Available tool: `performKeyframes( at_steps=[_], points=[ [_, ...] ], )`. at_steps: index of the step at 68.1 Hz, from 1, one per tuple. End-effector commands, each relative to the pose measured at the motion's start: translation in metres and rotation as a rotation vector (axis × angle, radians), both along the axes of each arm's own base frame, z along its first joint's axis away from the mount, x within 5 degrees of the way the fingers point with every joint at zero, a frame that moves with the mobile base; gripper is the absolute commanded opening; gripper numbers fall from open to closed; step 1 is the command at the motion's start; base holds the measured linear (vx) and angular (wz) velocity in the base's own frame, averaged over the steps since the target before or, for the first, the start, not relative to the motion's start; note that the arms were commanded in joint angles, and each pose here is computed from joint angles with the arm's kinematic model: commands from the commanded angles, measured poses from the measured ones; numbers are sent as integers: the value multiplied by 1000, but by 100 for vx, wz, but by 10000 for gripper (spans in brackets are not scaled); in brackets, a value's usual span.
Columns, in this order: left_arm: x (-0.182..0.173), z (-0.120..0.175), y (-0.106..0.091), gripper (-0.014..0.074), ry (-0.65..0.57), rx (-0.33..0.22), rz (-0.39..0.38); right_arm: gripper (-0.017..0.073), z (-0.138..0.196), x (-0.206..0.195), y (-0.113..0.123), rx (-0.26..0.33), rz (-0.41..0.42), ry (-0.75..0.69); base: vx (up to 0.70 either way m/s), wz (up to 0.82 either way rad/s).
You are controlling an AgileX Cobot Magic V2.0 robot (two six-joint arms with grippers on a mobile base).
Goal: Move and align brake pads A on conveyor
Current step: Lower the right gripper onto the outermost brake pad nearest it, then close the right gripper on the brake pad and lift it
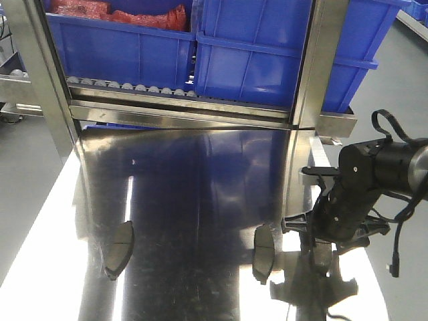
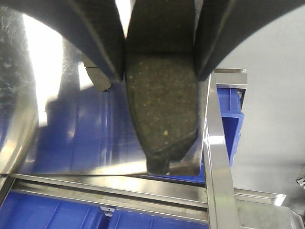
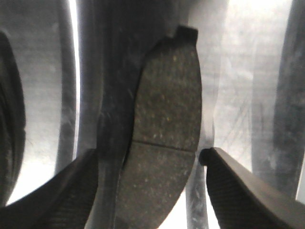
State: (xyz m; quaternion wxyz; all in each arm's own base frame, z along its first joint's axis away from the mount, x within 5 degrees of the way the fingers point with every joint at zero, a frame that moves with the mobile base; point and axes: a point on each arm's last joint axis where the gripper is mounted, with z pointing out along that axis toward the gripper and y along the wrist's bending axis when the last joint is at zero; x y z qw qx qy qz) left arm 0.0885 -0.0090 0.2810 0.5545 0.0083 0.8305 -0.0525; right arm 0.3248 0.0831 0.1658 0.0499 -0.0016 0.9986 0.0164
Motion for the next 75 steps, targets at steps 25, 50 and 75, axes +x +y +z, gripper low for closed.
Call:
performKeyframes(
  at_steps=[25,50,75],
  points=[
    [2,16,0,-6,-109,-29,7,474,15,15,-3,7,-17,-34,0,0],
    [2,16,0,-6,-109,-29,7,268,14,18,-3,4,-11,-53,0,0],
    [2,16,0,-6,-109,-29,7,-12,35,20,-3,29,-4,-181,0,0]
  ],
)
